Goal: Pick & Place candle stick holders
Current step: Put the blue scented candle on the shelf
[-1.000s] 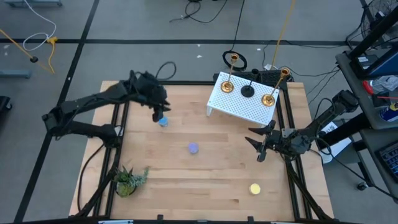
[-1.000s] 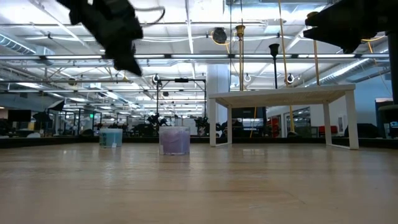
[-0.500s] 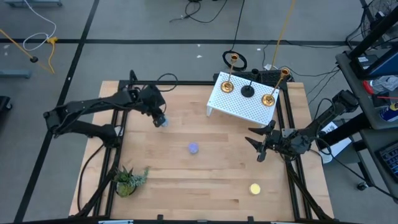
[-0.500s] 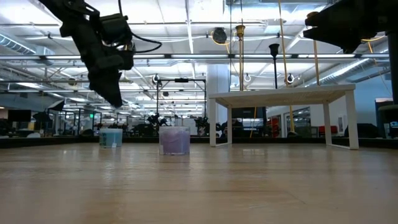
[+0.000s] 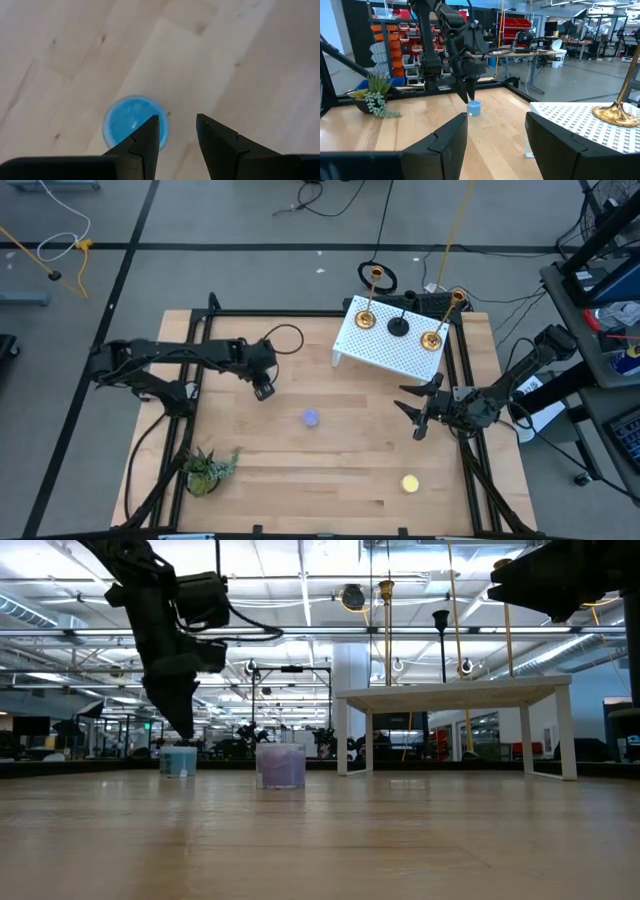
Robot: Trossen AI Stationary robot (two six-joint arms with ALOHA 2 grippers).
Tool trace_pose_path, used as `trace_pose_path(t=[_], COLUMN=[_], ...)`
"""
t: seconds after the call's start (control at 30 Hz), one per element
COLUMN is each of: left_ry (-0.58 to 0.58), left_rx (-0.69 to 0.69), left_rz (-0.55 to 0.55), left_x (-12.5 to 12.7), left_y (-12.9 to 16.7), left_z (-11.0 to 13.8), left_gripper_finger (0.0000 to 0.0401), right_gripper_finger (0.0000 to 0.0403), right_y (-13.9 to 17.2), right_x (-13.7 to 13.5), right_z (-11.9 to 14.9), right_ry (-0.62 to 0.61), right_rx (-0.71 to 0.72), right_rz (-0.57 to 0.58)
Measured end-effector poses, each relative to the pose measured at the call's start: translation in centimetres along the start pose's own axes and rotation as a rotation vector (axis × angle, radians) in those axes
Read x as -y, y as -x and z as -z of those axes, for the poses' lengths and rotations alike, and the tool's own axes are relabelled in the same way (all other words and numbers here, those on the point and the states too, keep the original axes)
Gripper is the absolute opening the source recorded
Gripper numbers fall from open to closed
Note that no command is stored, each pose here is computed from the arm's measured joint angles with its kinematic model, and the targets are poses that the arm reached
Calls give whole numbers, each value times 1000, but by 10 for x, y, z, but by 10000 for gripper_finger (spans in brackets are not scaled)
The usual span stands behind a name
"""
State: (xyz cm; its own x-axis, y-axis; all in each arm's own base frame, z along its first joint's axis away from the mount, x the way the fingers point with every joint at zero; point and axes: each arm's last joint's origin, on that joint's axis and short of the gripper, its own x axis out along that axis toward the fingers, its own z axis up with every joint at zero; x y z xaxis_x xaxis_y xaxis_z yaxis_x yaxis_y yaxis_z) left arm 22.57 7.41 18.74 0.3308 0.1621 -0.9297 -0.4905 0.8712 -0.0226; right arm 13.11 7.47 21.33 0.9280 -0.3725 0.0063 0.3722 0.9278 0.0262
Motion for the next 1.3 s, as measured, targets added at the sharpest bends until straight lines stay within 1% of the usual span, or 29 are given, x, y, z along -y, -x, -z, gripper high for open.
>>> trace_pose_path(t=[0.1, 0.23, 0.37, 0.43, 0.53, 0.73, 0.87, 0.97, 1.1, 1.2, 1.3], left_ry=[31, 49, 37, 16, 0, -6, -5, -6, -22, -53, -102], left_rx=[-12, -31, -48, -46, -46, -39, -36, -31, 30, 86, 172], left_rz=[-32, -37, -43, -47, -46, -85, -91, -60, -5, 57, 117], left_x=[-2, -2, -1, -1, -1, -2, -2, 2, 16, 32, 50], left_y=[-6, -16, -23, -23, -23, -23, -23, -20, -8, 8, 30], left_z=[-1, -3, -3, -4, -4, -4, -4, -8, -23, -38, -56], left_gripper_finger=[136, 136, 135, 129, 100, 14, 12, 6, 5, 4, 4], right_gripper_finger=[196, 196, 196, 196, 196, 196, 196, 196, 196, 196, 196], right_y=[0, 0, 0, 0, 0, 0, 0, 0, 0, 0, 0], right_x=[0, 0, 0, 0, 0, 0, 0, 0, 0, 0, 0], right_z=[0, 0, 0, 1, 2, 5, 5, 4, 4, 4, 3], right_ry=[11, 52, 49, 43, 43, 37, 28, 19, 19, 13, 3], right_rx=[0, 0, 0, -4, -11, -30, -30, -24, -25, -21, -15], right_rz=[0, 0, 0, 0, -1, 0, 0, 0, 1, 1, 1])
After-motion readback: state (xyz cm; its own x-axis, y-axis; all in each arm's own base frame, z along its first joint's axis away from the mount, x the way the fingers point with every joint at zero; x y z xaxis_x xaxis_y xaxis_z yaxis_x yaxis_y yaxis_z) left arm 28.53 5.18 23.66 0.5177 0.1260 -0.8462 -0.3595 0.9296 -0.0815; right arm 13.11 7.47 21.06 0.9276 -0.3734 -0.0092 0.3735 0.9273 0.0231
